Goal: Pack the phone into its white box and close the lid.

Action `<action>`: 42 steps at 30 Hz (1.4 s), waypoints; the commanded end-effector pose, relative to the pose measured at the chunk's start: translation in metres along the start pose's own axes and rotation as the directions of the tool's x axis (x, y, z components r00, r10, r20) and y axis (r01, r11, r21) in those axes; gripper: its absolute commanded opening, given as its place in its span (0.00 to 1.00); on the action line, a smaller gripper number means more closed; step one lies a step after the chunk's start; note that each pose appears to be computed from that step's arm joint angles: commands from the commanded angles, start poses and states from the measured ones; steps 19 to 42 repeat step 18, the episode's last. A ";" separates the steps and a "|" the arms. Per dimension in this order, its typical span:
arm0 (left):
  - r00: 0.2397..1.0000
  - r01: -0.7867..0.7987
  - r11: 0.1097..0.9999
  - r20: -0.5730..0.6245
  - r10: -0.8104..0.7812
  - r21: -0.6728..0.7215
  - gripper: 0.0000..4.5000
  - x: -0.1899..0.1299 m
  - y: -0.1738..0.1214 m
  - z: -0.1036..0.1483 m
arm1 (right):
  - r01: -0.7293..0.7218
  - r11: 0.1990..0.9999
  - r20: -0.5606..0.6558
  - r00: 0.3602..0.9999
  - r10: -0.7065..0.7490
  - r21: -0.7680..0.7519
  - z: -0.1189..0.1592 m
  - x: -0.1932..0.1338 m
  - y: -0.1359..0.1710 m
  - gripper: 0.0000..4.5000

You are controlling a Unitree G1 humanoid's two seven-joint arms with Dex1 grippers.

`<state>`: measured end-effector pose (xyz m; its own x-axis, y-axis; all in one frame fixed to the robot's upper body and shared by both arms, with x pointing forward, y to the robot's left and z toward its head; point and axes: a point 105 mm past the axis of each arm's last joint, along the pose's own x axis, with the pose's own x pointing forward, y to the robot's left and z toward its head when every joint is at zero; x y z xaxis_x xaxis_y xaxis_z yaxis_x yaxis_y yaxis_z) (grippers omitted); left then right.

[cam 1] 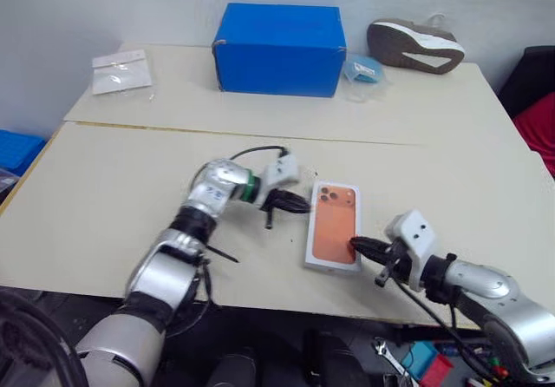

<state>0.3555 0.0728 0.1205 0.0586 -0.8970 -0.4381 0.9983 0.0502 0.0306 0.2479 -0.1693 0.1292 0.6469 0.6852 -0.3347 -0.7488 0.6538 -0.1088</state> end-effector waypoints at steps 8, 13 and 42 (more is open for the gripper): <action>0.984 -0.069 0.994 0.158 0.081 -0.081 0.89 -0.124 -0.075 0.034 | -0.183 0.979 0.020 0.982 0.185 -0.088 0.056 -0.082 -0.038 0.89; 0.967 -0.179 0.980 0.168 0.193 -0.091 0.99 -0.145 -0.089 0.041 | -0.169 0.980 0.001 0.985 0.170 -0.102 0.066 -0.105 -0.056 1.00; 0.959 -0.208 0.976 0.184 0.215 -0.058 0.99 -0.144 -0.089 0.043 | -0.164 0.979 0.025 0.985 0.168 -0.121 0.070 -0.101 -0.059 1.00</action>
